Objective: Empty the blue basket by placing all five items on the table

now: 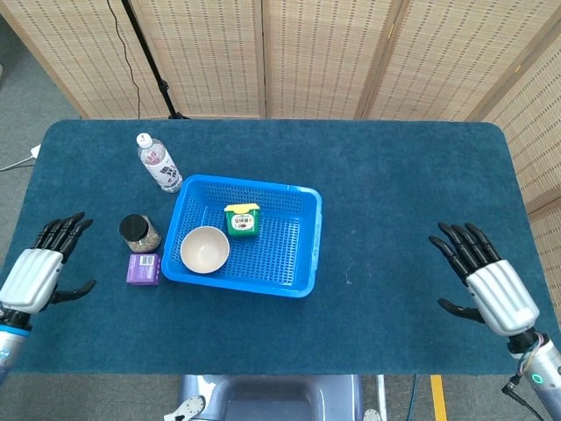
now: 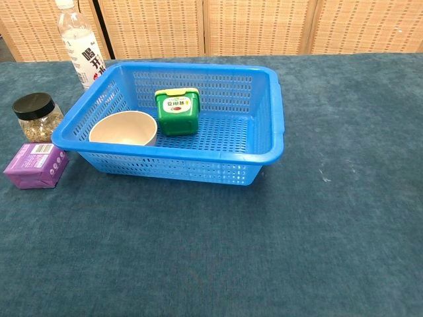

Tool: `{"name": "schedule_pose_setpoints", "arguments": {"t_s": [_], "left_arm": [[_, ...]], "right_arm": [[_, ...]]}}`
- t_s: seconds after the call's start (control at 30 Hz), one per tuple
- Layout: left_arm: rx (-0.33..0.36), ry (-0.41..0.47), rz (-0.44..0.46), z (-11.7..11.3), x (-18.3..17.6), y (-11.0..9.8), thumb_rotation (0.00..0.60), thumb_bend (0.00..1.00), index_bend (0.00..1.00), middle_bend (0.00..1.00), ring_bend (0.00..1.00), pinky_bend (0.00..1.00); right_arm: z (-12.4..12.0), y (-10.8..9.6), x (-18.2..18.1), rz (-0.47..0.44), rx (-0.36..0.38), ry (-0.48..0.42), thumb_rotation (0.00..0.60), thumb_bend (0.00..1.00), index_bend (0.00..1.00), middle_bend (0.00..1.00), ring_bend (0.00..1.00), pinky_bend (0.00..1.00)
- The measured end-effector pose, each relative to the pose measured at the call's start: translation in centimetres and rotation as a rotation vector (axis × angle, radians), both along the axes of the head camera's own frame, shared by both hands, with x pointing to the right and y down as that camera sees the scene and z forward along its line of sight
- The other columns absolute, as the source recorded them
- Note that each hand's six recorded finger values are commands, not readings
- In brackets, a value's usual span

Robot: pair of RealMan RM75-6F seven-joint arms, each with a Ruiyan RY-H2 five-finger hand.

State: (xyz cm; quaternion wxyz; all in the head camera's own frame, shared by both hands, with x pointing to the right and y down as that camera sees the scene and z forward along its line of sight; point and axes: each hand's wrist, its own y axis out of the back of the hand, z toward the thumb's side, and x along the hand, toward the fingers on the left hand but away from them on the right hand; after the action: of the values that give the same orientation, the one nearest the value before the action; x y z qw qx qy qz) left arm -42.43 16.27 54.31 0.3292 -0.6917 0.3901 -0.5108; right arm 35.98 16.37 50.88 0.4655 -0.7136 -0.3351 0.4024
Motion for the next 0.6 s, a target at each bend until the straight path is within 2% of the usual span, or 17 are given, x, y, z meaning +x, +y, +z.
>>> {"name": "schedule_pose_setpoints", "arguments": {"t_s": [0.1, 0.2, 0.43, 0.6], "left_arm": [[0.051, -0.024, -0.066, -1.7, -0.9, 0.3, 0.600, 0.21, 0.00, 0.00, 0.00, 0.00], [0.082, -0.045, -0.095, -2.9, -1.7, 0.7, 0.600, 0.21, 0.00, 0.00, 0.00, 0.00], [0.124, -0.030, -0.084, -4.4, -1.7, 1.2, 0.600, 0.21, 0.00, 0.00, 0.00, 0.00], [0.124, -0.024, -0.088, -4.4, -1.8, 1.2, 0.600, 0.21, 0.00, 0.00, 0.00, 0.00]], "right_arm": [[0.3, -1.8, -2.5, -0.067, -0.006, -0.004, 0.600, 0.00, 0.00, 0.00, 0.00, 0.00], [0.7, -3.7, -5.4, -0.132, -0.021, -0.015, 0.600, 0.00, 0.00, 0.00, 0.00, 0.00], [2.2, -7.1, -13.5, -0.267, -0.064, -0.048, 0.600, 0.00, 0.00, 0.00, 0.00, 0.00], [4.1, -8.4, -19.2, -0.300, -0.130, -0.101, 0.600, 0.00, 0.01, 0.00, 0.00, 0.01]]}}
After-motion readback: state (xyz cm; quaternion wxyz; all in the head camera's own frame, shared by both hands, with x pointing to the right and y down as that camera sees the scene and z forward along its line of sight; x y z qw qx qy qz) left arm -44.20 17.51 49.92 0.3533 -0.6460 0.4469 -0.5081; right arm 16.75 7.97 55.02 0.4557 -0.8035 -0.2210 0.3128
